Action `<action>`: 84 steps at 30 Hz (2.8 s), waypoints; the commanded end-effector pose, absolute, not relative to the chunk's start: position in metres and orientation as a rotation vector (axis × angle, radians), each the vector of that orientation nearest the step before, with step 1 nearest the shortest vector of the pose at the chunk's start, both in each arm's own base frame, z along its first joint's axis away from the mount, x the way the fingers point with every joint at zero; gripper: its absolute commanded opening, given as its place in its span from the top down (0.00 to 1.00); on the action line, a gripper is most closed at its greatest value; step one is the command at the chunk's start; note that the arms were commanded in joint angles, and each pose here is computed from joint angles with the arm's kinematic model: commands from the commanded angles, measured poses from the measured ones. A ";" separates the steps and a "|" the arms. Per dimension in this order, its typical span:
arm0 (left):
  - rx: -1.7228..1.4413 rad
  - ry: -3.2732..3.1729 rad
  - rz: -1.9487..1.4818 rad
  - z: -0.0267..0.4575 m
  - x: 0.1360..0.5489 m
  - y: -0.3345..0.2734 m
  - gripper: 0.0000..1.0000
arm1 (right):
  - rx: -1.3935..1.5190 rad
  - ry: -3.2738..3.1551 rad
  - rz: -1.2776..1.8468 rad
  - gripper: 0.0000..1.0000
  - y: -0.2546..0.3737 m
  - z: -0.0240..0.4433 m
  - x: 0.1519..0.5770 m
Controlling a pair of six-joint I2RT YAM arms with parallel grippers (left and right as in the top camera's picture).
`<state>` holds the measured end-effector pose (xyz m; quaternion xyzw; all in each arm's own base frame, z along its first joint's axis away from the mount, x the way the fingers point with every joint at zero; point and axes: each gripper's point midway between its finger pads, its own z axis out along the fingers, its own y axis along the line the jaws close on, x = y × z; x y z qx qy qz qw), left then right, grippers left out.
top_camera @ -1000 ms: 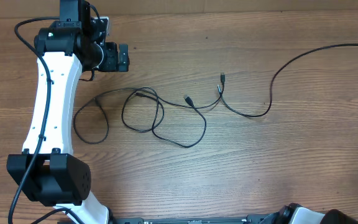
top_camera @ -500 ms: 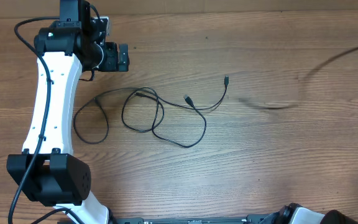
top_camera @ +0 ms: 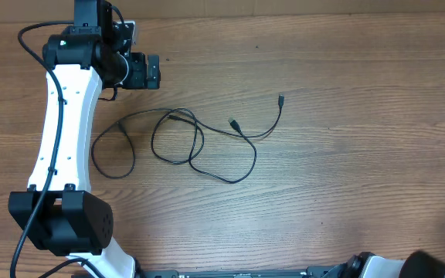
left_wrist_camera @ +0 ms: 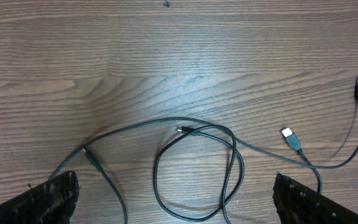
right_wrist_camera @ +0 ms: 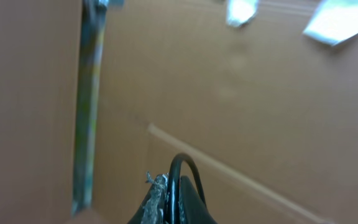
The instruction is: Untangle cables
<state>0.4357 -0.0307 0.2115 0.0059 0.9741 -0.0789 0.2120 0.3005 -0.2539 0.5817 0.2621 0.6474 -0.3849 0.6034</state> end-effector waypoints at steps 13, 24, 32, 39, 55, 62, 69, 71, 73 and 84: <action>-0.017 2.691 -0.219 0.217 0.439 -0.028 0.00 | 0.824 1.855 -0.473 0.96 -0.306 0.426 0.382; -0.016 2.691 -0.219 0.217 0.439 -0.028 0.00 | 1.116 2.075 -0.174 0.96 -0.350 0.300 0.380; -0.016 2.691 -0.219 0.217 0.439 -0.028 0.00 | 1.248 2.264 -0.108 0.81 -0.352 0.222 0.375; -0.016 2.691 -0.219 0.217 0.439 -0.028 0.00 | 1.274 2.314 -0.074 0.00 -0.346 0.207 0.371; -0.017 2.691 -0.219 0.217 0.439 -0.028 0.01 | 0.835 2.539 0.497 0.00 -0.218 0.206 0.411; -0.016 2.691 -0.219 0.217 0.439 -0.028 0.00 | 0.570 2.768 0.629 0.00 -0.106 0.191 0.423; -0.016 2.691 -0.219 0.217 0.439 -0.028 0.00 | 0.241 2.937 0.709 0.00 0.009 0.170 0.423; -0.016 2.691 -0.219 0.217 0.439 -0.028 0.00 | 0.140 2.979 0.724 0.00 0.041 0.163 0.418; -0.016 2.691 -0.219 0.217 0.439 -0.028 0.00 | 0.039 3.007 0.726 0.00 0.069 0.154 0.414; -0.017 2.691 -0.219 0.217 0.439 -0.028 0.01 | -0.531 3.006 0.696 0.00 0.191 0.095 0.380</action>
